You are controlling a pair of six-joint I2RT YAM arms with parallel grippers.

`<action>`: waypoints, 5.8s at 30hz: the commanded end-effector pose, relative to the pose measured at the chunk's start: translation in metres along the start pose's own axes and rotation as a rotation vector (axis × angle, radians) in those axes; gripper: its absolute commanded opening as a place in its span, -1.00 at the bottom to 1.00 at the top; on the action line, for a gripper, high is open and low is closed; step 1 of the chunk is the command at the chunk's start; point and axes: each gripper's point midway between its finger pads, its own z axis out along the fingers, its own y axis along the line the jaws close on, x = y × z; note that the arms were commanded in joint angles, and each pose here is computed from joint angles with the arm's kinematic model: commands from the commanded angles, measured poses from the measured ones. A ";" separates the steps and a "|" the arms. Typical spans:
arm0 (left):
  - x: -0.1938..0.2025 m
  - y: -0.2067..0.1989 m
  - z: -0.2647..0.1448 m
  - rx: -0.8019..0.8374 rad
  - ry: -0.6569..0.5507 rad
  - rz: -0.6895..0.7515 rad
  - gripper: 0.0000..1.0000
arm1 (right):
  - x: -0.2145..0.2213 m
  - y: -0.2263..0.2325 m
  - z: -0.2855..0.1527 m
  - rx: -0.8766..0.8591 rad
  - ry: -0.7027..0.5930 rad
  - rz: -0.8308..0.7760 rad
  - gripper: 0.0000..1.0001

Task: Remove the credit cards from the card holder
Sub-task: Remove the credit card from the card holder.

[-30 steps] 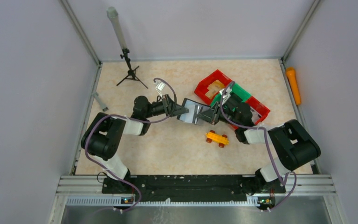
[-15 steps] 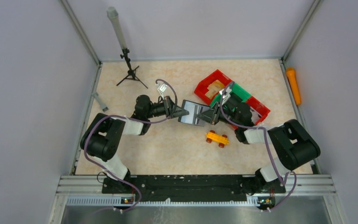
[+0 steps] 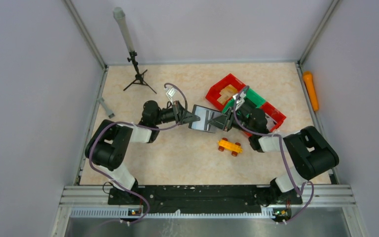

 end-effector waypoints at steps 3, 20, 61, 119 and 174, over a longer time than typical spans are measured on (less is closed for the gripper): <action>-0.014 -0.023 -0.002 0.092 -0.030 0.077 -1.00 | -0.017 0.005 0.003 -0.049 -0.055 -0.031 -0.62; -0.012 -0.032 0.000 0.159 -0.014 0.072 -1.00 | -0.016 0.013 0.006 -0.099 -0.040 -0.014 -0.63; -0.012 0.002 0.003 -0.101 -0.021 0.133 -1.00 | -0.021 0.003 0.001 -0.013 -0.063 -0.037 -1.00; -0.008 -0.025 0.006 0.089 -0.011 0.064 -1.00 | -0.025 0.017 -0.009 -0.128 -0.088 -0.015 -0.90; -0.014 -0.031 -0.002 0.139 -0.038 0.056 -1.00 | -0.010 0.028 0.007 -0.178 -0.004 -0.028 -0.42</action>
